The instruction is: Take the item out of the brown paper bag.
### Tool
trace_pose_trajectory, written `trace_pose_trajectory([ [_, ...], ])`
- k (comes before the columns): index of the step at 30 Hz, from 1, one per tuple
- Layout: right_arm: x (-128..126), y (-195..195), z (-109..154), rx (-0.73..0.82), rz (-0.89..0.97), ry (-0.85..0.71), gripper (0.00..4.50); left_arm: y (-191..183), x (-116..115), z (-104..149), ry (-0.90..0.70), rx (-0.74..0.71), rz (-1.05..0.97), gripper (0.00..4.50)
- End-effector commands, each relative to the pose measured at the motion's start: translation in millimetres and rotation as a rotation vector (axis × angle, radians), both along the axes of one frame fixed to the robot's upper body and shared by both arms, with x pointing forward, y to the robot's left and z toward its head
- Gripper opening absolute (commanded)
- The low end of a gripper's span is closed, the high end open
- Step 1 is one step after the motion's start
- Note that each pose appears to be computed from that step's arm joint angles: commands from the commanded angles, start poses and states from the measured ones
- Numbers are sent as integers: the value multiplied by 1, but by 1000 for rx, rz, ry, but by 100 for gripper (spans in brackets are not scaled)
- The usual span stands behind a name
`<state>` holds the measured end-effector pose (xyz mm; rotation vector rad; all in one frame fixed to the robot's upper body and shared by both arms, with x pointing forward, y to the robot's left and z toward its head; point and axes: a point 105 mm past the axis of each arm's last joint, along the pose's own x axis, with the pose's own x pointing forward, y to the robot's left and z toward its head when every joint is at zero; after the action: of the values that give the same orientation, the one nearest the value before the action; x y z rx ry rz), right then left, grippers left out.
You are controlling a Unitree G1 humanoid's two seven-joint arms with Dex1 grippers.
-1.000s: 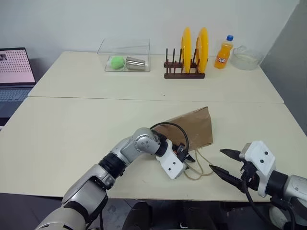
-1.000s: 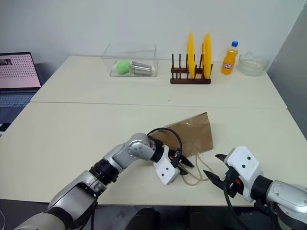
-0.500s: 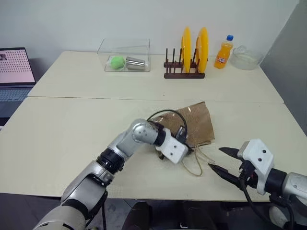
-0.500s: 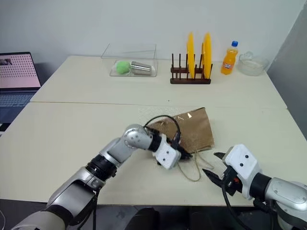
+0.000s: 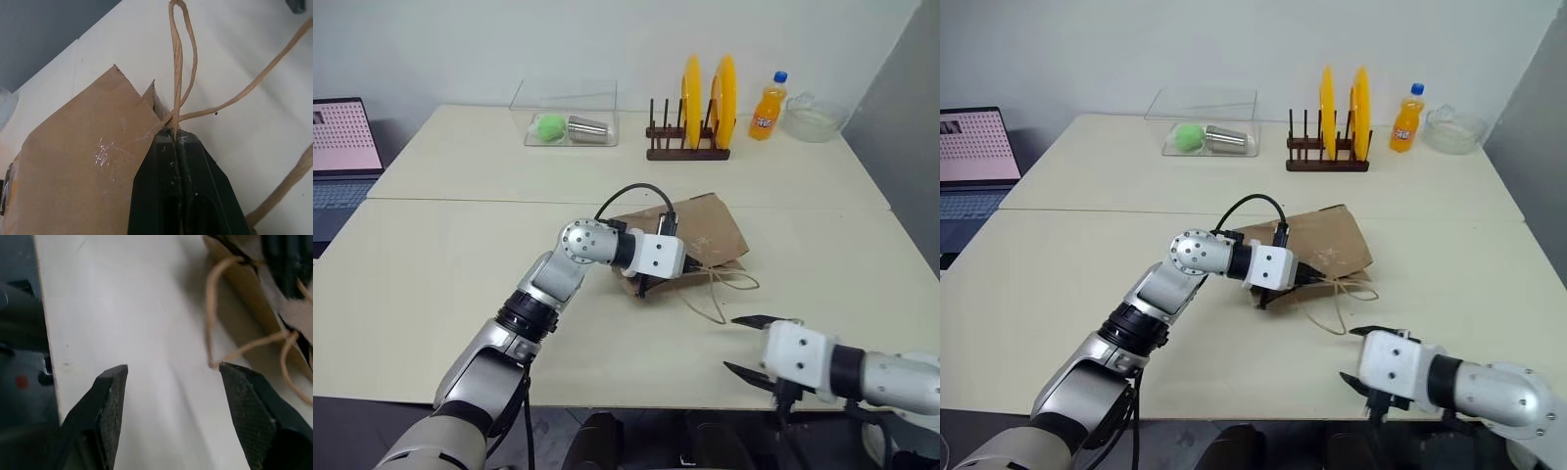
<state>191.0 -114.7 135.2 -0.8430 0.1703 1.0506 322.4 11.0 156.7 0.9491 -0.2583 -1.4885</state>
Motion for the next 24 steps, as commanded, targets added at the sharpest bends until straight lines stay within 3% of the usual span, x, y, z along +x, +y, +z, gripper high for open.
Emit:
trace_pose_trajectory([
  [1, 14, 7, -2, -53, 46, -109, 312, 2, 2, 15, -38, -39, 12, 1],
  [6, 39, 18, -6, -68, 45, -192, 312, 4, 4, 18, -42, -39, 20, 1],
  [7, 43, 20, -9, -79, 46, -206, 294, 5, 5, 18, -42, -40, 25, 0],
  [9, 48, 24, -14, -97, 56, -221, 250, 7, 6, 20, -41, -44, 37, 0],
  [15, 53, 32, -24, -112, 68, -242, 24, 14, 14, 29, 9, -92, 99, 0],
  [16, 52, 32, -26, -115, 77, -238, 2, 15, 16, 32, 26, -110, 114, 0],
  [24, 39, 41, -37, -126, 156, -193, 2, 22, 29, 59, 152, -231, 205, 0],
])
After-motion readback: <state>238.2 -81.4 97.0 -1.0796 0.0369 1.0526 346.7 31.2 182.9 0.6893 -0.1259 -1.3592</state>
